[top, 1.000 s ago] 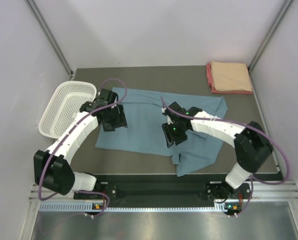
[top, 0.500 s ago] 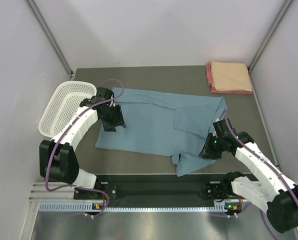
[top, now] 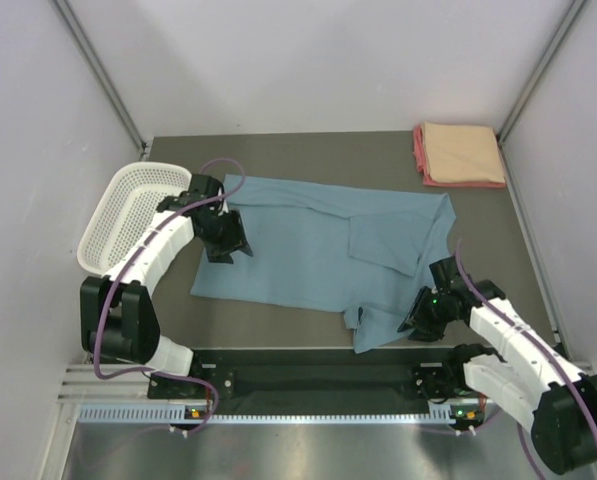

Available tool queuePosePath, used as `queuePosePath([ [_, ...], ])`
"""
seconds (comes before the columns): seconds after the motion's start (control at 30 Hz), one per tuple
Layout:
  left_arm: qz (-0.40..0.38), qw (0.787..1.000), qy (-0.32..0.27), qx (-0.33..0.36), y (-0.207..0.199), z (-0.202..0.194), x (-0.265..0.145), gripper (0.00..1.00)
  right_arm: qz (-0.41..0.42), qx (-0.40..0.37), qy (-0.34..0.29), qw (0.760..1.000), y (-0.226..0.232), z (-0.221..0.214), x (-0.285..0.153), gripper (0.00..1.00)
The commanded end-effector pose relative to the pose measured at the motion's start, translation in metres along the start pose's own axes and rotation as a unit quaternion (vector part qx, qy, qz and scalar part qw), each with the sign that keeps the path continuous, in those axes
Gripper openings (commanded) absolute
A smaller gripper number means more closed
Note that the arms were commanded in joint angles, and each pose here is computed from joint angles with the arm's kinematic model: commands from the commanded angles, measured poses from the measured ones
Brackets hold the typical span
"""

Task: Fold and stack the t-shirts
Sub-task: Fold the tshirt

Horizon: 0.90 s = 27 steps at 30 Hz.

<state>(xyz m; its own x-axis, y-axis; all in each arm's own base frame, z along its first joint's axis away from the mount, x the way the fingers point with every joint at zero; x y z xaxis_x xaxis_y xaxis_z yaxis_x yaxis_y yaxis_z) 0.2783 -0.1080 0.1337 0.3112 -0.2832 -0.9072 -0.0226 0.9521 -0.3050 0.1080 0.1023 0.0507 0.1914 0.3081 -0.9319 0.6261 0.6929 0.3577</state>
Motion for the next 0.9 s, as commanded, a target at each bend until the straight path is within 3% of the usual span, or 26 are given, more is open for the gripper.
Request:
queuePosePath([
  [0.0, -0.016, 0.999, -0.03, 0.013, -0.004, 0.016, -0.008, 0.59, 0.006, 0.012, -0.008, 1.0, 0.008, 0.008, 0.005, 0.39],
  [0.5, -0.018, 0.999, -0.034, 0.014, -0.001, 0.023, -0.01, 0.59, -0.063, 0.048, -0.055, 0.995, 0.009, 0.027, 0.022, 0.46],
  [0.73, -0.021, 0.999, -0.035, 0.011, 0.001, 0.024, -0.008, 0.59, -0.099, 0.064, -0.088, 0.989, 0.004, 0.034, 0.022, 0.43],
  [0.87, -0.021, 0.999, -0.035, 0.009, 0.004, 0.025, -0.008, 0.6, -0.08, 0.075, -0.093, 0.99, 0.013, 0.034, 0.028, 0.41],
])
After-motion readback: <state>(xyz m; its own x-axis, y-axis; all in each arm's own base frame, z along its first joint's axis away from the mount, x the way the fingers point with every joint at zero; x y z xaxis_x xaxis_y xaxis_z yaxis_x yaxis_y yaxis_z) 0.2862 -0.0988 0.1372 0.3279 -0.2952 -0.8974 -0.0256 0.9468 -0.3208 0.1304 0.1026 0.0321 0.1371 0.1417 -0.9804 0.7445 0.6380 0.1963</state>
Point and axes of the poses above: each gripper's point midway between its finger pads, its own x axis out along the fingers, its own y axis along the line the jaws close on, z = x × y, the point moved 2 cm from there along -x, back along the fingers, and after that the axes turned 11 degrees about x, right-handed, at the moved point
